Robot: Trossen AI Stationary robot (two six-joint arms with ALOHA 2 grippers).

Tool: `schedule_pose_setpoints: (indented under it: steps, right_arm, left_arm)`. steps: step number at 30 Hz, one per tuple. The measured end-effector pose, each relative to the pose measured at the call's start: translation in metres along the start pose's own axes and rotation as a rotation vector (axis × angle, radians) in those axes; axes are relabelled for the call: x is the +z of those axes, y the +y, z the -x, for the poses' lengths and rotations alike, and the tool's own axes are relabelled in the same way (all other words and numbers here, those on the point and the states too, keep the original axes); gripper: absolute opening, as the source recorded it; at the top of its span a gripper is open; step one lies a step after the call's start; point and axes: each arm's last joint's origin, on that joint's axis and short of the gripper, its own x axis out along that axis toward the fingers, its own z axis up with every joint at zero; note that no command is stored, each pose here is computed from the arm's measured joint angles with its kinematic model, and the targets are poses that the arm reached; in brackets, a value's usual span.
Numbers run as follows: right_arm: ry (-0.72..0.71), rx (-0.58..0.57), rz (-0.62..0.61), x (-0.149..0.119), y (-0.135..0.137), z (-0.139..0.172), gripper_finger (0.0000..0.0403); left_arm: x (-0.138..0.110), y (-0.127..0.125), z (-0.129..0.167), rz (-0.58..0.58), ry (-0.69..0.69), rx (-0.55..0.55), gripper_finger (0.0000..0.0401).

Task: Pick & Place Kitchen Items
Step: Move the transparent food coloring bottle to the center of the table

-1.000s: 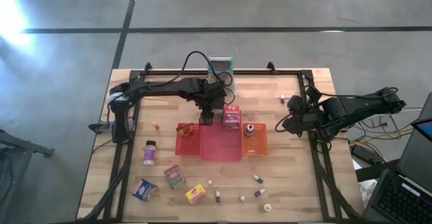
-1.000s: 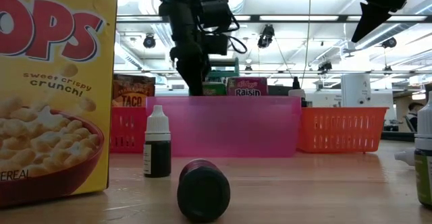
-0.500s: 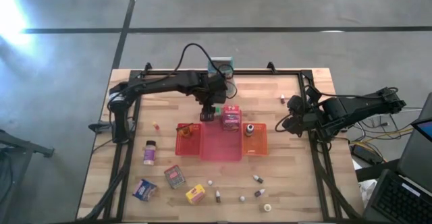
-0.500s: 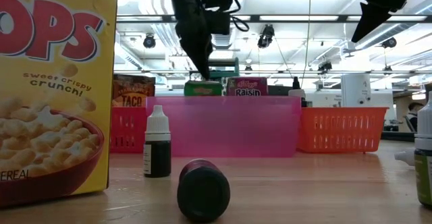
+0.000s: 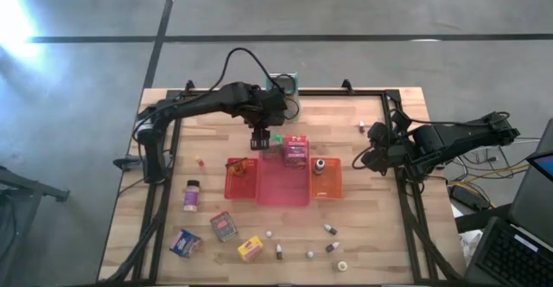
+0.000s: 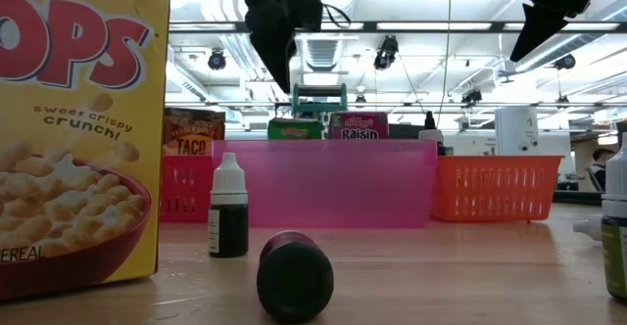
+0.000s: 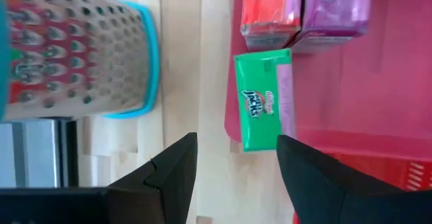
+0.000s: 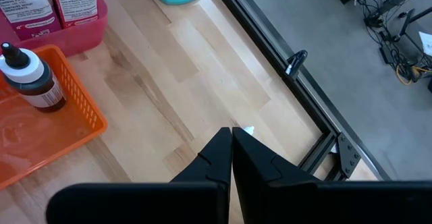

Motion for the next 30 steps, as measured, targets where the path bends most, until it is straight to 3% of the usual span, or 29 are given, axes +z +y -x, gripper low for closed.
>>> schedule_pose_setpoints:
  steps: [9,17,23,30]
  right_arm:
    - [0.000,0.000,0.000,0.000,0.000,0.000,0.0008]
    - [0.000,0.000,0.000,0.000,0.000,0.000,0.0008]
    - [0.000,0.000,0.000,0.000,0.000,0.000,0.0008]
    - [0.000,0.000,0.000,0.000,0.000,0.000,0.0008]
  left_arm:
    - [-0.016,-0.003,0.055,0.093,-0.146,0.025,0.0206]
    - [-0.029,-0.028,0.094,0.105,-0.359,0.025,0.0206]
    - [-0.050,-0.052,0.105,0.076,-0.477,0.032,0.0206]
    - [-0.086,-0.074,0.095,0.066,-0.590,0.027,0.0206]
